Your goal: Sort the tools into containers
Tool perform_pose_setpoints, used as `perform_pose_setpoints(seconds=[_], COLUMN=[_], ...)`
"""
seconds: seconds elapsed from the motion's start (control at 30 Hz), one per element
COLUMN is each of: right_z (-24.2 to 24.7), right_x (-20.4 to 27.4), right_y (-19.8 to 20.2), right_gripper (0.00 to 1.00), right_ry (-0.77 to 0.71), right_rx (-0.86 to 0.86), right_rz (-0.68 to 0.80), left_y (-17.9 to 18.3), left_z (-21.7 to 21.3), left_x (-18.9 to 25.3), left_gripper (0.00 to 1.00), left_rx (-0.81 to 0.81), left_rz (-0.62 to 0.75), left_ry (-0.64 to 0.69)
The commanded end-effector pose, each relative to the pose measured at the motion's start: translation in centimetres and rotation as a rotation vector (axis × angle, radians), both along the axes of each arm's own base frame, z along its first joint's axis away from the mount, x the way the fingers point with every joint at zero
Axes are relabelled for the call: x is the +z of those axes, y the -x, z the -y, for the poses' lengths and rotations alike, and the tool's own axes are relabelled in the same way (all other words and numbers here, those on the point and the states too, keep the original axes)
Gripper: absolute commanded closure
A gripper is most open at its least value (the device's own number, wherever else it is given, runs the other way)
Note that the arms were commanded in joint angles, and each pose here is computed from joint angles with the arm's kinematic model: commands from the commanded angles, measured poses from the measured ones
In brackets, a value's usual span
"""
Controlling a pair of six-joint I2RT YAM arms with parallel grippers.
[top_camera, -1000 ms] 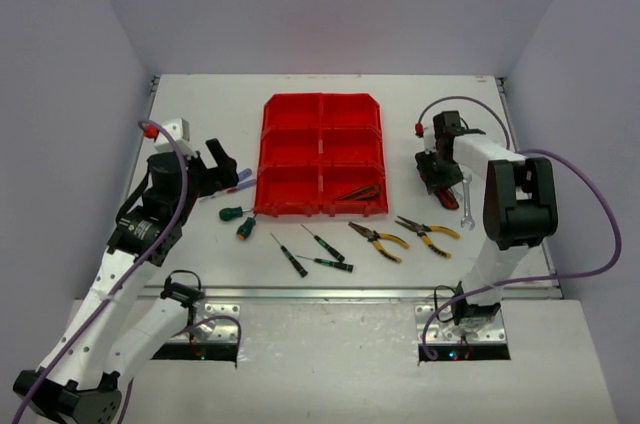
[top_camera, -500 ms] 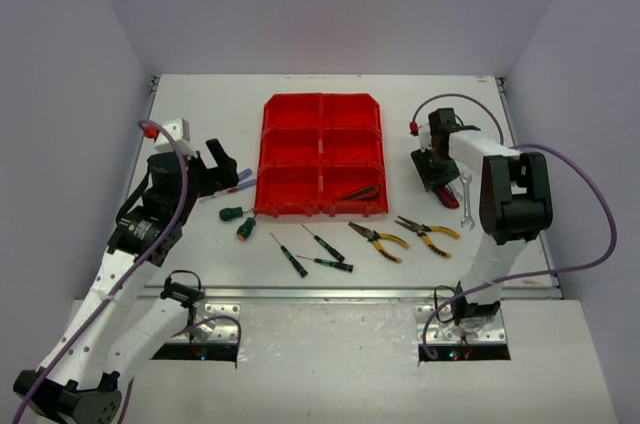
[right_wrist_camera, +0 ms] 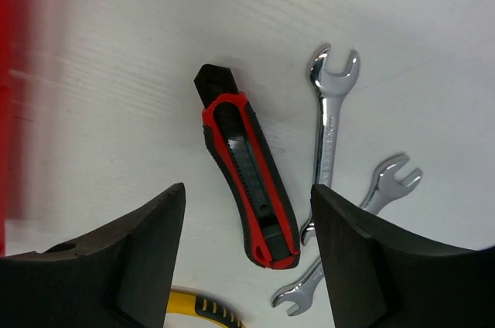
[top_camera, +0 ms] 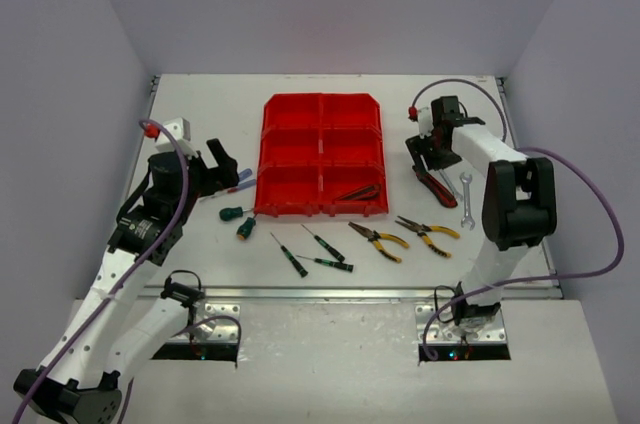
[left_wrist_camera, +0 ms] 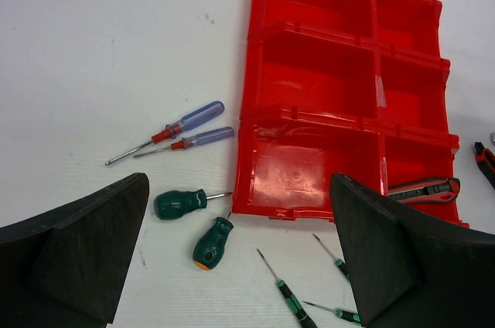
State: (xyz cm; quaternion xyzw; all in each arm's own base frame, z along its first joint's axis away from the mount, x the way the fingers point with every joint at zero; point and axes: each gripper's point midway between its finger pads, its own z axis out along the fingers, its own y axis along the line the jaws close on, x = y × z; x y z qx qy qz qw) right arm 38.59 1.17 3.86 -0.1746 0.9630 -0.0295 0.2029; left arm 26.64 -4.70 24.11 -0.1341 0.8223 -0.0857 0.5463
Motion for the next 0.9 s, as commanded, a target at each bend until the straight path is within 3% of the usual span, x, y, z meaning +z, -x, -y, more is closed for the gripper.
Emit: perform_pose_setpoints(seconds=[0.0, 0.1, 0.2, 0.27, 0.33, 0.53, 0.63, 0.77, 0.87], right_z=[-0.6, -0.9, -0.6, -1.0, -1.2, -6.3, -11.0, -17.5, -18.7], right_x=[-3.6, -5.2, -5.9, -5.6, -4.9, 6.8, 12.7, 11.0, 9.2], right_y=[1.1, 1.9, 2.3, 2.2, 1.8, -1.6, -1.8, 0.7, 0.6], right_gripper=[0.33, 0.38, 0.58, 0.85, 0.99, 1.00, 1.00, 1.00, 1.00], right_ry=[-0.051, -0.071, -0.053, -0.057, -0.052, -0.003, -0.063, -0.106, -0.084], right_rx=[0.041, 0.047, 0.044, 0.055, 0.063, 0.244, 0.475, 0.847, 0.932], right_rz=[-0.117, -0.175, -0.201, -0.197, -0.165, 0.223, 0.420, 0.394, 0.323], left_y=[-0.7, -0.6, -0.5, -0.6, -0.6, -0.5, -0.5, -0.4, -0.4], left_z=[0.8, 0.8, 0.7, 0.7, 0.8, 0.8, 0.7, 0.5, 0.5], left_x=[0.9, 0.9, 1.1, 1.1, 1.2, 1.1, 1.2, 1.5, 1.5], left_gripper=[0.00, 0.00, 0.00, 0.00, 0.00, 0.00, 0.00, 0.00, 0.00], left_rx=[-0.030, -0.031, -0.030, -0.030, -0.032, -0.032, -0.028, -0.023, -0.021], left_rz=[0.043, 0.042, 0.048, 0.050, 0.052, 0.050, 0.053, 0.064, 0.064], left_ry=[0.010, 0.010, 0.012, 0.012, 0.014, 0.012, 0.011, 0.012, 0.013])
